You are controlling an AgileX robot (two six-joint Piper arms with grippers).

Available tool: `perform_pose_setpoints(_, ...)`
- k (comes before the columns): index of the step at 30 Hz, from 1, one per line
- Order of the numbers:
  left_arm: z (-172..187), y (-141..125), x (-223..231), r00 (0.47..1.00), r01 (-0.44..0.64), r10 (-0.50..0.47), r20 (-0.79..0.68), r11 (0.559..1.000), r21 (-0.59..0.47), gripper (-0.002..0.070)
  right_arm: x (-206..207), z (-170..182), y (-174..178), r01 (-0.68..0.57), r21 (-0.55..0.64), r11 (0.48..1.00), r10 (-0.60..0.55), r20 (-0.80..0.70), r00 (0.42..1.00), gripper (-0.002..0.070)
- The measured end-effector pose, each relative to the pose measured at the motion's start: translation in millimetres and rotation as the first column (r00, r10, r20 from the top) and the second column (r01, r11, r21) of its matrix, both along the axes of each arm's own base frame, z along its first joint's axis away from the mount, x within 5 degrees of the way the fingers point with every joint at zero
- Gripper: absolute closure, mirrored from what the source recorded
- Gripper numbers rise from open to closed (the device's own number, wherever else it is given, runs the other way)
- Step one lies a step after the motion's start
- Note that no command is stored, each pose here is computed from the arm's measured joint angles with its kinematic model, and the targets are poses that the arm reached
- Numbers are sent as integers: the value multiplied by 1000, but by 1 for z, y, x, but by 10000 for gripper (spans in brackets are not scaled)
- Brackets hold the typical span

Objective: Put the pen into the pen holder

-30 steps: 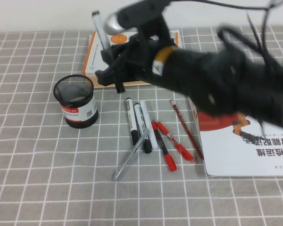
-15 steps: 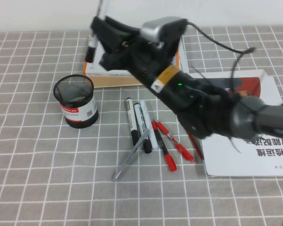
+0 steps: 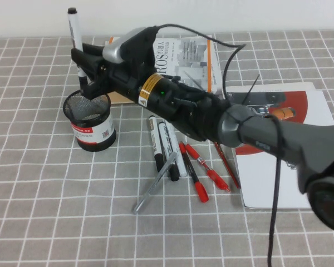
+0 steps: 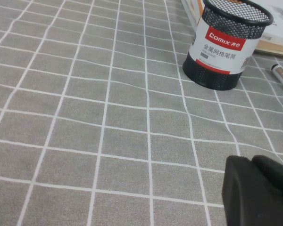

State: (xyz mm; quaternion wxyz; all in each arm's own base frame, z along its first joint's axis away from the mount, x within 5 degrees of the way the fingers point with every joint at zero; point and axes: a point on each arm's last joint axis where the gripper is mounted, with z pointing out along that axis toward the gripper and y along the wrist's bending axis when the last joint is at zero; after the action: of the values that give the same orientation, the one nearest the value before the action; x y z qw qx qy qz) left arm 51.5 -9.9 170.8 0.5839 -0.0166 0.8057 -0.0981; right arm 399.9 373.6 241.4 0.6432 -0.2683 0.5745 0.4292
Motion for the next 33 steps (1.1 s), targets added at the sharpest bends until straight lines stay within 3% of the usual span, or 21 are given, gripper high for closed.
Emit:
perform_pose_setpoints(12,0,0,0,1000,0,0,0,1000,0,680,15,-47,11,12,-52,999,-17,-85,996,577)
perform_pose_setpoints(14,0,0,0,1000,0,0,0,1000,0,680,16,-50,11,19,-69,997,-26,-95,995,556)
perform_pose_setpoints(19,0,0,0,1000,0,0,0,1000,0,680,16,-50,11,22,-73,997,-29,-98,995,386)
perform_pose_setpoints(23,0,0,0,1000,0,0,0,1000,0,680,16,-47,11,18,-58,998,-24,-106,994,341)
perform_pose_setpoints(25,0,0,0,1000,0,0,0,1000,0,680,15,-36,10,12,-25,1000,-15,-120,993,385)
perform_pose_setpoints(29,0,0,0,1000,0,0,0,1000,0,680,4,10,6,-53,27,998,55,-99,994,600)
perform_pose_setpoints(33,0,0,0,1000,0,0,0,1000,0,680,-19,58,2,-204,21,979,204,-13,979,670)
